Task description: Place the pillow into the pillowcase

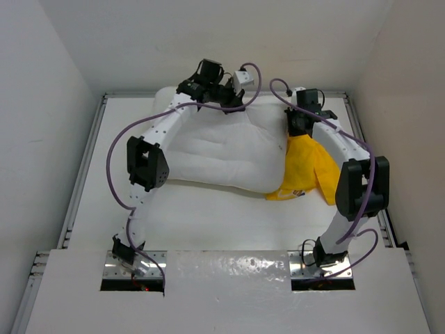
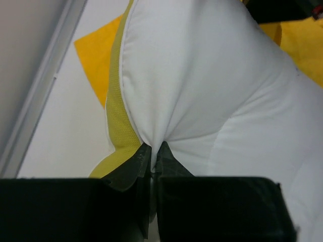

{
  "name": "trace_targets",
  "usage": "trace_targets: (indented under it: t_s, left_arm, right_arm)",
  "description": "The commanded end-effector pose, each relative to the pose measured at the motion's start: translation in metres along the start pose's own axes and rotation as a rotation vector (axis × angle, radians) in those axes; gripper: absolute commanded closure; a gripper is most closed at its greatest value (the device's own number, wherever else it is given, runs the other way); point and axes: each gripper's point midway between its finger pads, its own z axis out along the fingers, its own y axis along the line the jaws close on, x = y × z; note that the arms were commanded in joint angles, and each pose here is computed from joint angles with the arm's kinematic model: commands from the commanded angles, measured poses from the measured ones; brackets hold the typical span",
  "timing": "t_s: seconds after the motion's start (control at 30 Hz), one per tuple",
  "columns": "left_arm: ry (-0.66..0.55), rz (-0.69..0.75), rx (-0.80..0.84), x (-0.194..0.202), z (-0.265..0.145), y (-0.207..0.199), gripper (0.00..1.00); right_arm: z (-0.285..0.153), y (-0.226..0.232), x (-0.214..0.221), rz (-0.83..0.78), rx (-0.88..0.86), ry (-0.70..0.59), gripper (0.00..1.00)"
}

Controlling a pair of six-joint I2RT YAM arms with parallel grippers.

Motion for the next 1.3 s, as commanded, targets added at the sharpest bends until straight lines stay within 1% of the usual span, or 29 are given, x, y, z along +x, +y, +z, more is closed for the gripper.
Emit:
trace_targets:
  t_s: [0.0,0.07,0.1,0.13,0.2,0.23,0.27,0.3,0.33,0.4,0.47,0.5,0.6,0.63,0.67,0.7,0.73,0.77,0.83,0.93,0.97,1.0,1.03,1.07,1.1,1.13,1.17,1.23,1.27]
  left_arm:
    - [-0.020,0.031,0.102,0.013,0.026,-0.025,1.00]
    - [-0.035,0.039,0.117,0.020,0.041,-0.030,1.00]
    - [-0.027,0.018,0.139,0.033,0.049,-0.036,1.00]
    - [-0.048,0.030,0.146,0.033,0.056,-0.039,1.00]
    - [-0.043,0.013,0.169,0.047,0.066,-0.046,1.00]
    - [-0.039,0.017,0.178,0.051,0.072,-0.050,1.00]
    - [-0.034,0.015,0.177,0.054,0.074,-0.050,1.00]
    - [-0.022,0.007,0.177,0.061,0.077,-0.052,1.00]
    - [-0.016,0.005,0.179,0.064,0.079,-0.054,1.00]
    - [0.019,-0.010,0.164,0.077,0.081,-0.054,1.00]
    - [0.050,-0.039,0.120,0.087,0.082,-0.049,1.00]
    - [0.088,-0.060,0.055,0.099,0.083,-0.039,1.00]
    - [0.058,-0.180,-0.091,0.097,0.084,-0.009,1.00]
    - [0.025,-0.218,-0.122,0.096,0.083,0.007,1.00]
    - [-0.001,-0.312,-0.139,0.091,0.080,0.014,1.00]
    - [-0.045,-0.343,-0.150,0.076,0.075,0.024,1.00]
    - [-0.087,-0.376,-0.178,0.072,0.065,0.042,1.00]
    - [-0.118,-0.438,-0.184,0.065,0.060,0.047,1.00]
    - [-0.157,-0.438,-0.231,0.053,0.048,0.065,1.00]
    - [-0.171,-0.419,-0.319,0.055,0.046,0.082,1.00]
    - [-0.171,-0.425,-0.326,0.059,0.049,0.084,1.00]
    - [-0.184,-0.415,-0.304,0.057,0.054,0.082,1.00]
    - [-0.178,-0.408,-0.282,0.063,0.061,0.078,1.00]
    - [-0.180,-0.404,-0.246,0.064,0.065,0.071,1.00]
    - [-0.200,-0.390,-0.228,0.059,0.068,0.067,0.94]
    - [-0.198,-0.394,-0.217,0.060,0.070,0.064,0.82]
    - [-0.204,-0.392,-0.210,0.057,0.071,0.063,0.61]
    - [-0.218,-0.362,-0.233,0.051,0.065,0.073,0.46]
    - [-0.239,-0.338,-0.259,0.040,0.058,0.081,0.36]
  right_arm:
    - [-0.020,-0.005,-0.024,-0.010,0.029,-0.068,1.00]
    - [-0.019,-0.012,-0.029,0.001,0.069,-0.086,1.00]
    - [-0.018,-0.014,-0.031,0.002,0.080,-0.092,1.00]
    - [-0.019,-0.018,-0.043,0.002,0.097,-0.121,1.00]
    - [-0.013,-0.018,-0.055,-0.004,0.100,-0.136,1.00]
    - [-0.018,-0.014,-0.077,0.003,0.078,-0.180,1.00]
    - [-0.016,-0.009,-0.087,0.006,0.056,-0.197,1.00]
    - [-0.005,0.001,-0.088,0.001,0.023,-0.188,1.00]
    - [-0.007,0.009,-0.101,-0.004,-0.006,-0.210,1.00]
    - [-0.001,0.024,-0.100,-0.053,-0.023,-0.187,1.00]
    - [0.003,0.044,-0.090,-0.095,-0.049,-0.154,1.00]
    - [0.001,0.057,-0.087,-0.105,-0.099,-0.153,1.00]
    - [-0.007,0.083,-0.065,-0.139,-0.192,-0.111,1.00]
    - [-0.006,0.088,-0.044,-0.147,-0.218,-0.051,1.00]
    - [-0.012,0.091,-0.036,-0.147,-0.251,-0.035,1.00]
    - [-0.015,0.096,-0.025,-0.148,-0.279,-0.014,1.00]
    - [-0.014,0.101,0.004,-0.150,-0.321,0.040,1.00]
    - [-0.024,0.103,0.008,-0.149,-0.338,0.023,1.00]
    - [-0.030,0.113,0.031,-0.148,-0.412,0.049,1.00]
    - [-0.044,0.127,0.032,-0.130,-0.494,0.038,1.00]
    - [-0.045,0.130,0.029,-0.124,-0.504,0.029,0.94]
    - [-0.044,0.129,0.020,-0.096,-0.492,0.009,0.75]
    - [-0.043,0.128,0.015,-0.084,-0.474,0.003,0.30]
    - [-0.039,0.121,0.009,-0.074,-0.423,-0.005,0.24]
    - [-0.041,0.117,-0.004,-0.050,-0.397,-0.029,0.19]
    - [-0.044,0.112,-0.011,-0.038,-0.373,-0.046,0.11]
    - [-0.046,0.102,-0.021,-0.022,-0.321,-0.076,0.01]
    - [-0.062,0.086,-0.040,0.038,-0.249,-0.144,0.01]
    - [-0.065,0.069,-0.044,0.072,-0.173,-0.162,0.01]
